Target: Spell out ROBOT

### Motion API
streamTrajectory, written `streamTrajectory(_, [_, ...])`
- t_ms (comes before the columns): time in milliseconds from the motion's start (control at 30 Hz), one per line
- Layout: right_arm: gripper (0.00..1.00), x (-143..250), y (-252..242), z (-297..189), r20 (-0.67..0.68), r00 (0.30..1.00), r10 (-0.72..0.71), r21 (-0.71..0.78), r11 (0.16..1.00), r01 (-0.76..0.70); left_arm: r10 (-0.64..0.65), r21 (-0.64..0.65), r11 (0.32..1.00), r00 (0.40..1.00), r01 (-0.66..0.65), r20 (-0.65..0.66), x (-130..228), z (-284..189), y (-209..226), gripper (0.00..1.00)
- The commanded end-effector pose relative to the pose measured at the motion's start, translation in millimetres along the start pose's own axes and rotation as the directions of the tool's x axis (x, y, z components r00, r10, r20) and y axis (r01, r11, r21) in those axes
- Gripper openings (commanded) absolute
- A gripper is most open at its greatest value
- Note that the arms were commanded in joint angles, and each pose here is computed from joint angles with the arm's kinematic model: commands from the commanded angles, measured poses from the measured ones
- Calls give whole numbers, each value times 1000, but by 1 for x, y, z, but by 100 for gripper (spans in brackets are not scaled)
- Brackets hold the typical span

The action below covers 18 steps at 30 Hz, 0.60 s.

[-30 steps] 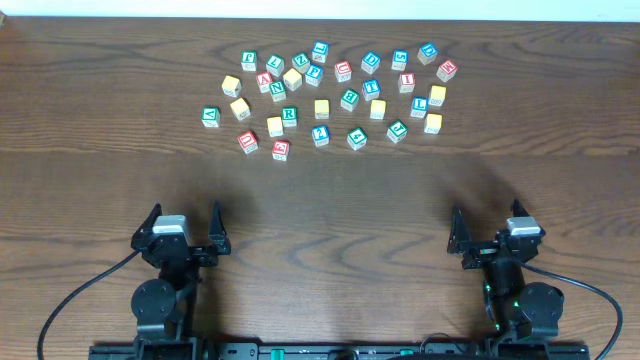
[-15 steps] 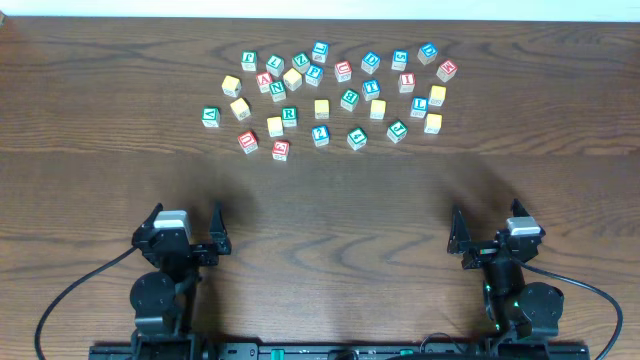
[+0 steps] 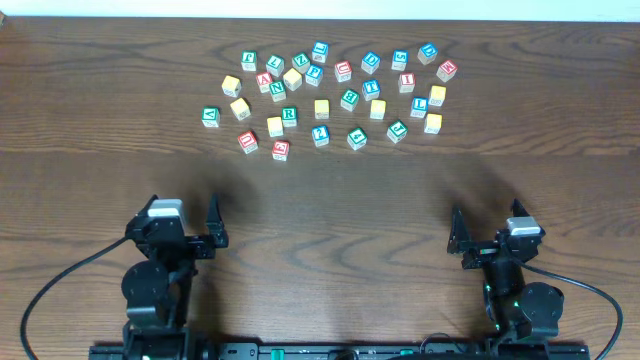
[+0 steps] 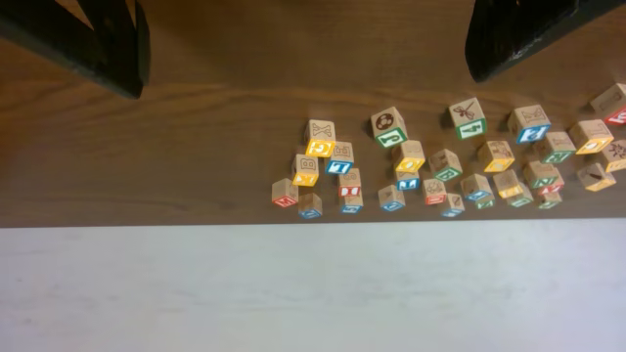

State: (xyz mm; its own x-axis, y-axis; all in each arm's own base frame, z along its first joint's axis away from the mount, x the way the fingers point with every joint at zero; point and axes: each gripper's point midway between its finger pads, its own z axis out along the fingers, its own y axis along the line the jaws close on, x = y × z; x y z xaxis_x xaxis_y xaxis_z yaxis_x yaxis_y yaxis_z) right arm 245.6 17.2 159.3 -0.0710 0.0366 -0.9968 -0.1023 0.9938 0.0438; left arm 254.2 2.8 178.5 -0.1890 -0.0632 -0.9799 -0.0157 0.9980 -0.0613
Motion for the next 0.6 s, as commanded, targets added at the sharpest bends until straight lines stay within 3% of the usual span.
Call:
streamTrajectory(0, [99, 1, 1, 0, -1, 1000, -15, -2, 1000, 15, 17, 7, 1000, 1000, -17, 23, -25, -2, -2, 98])
streamTrajectory(567, [99, 1, 1, 0, -1, 1000, -15, -2, 1000, 15, 8, 80, 997, 963, 14, -270, -114, 63, -21, 98])
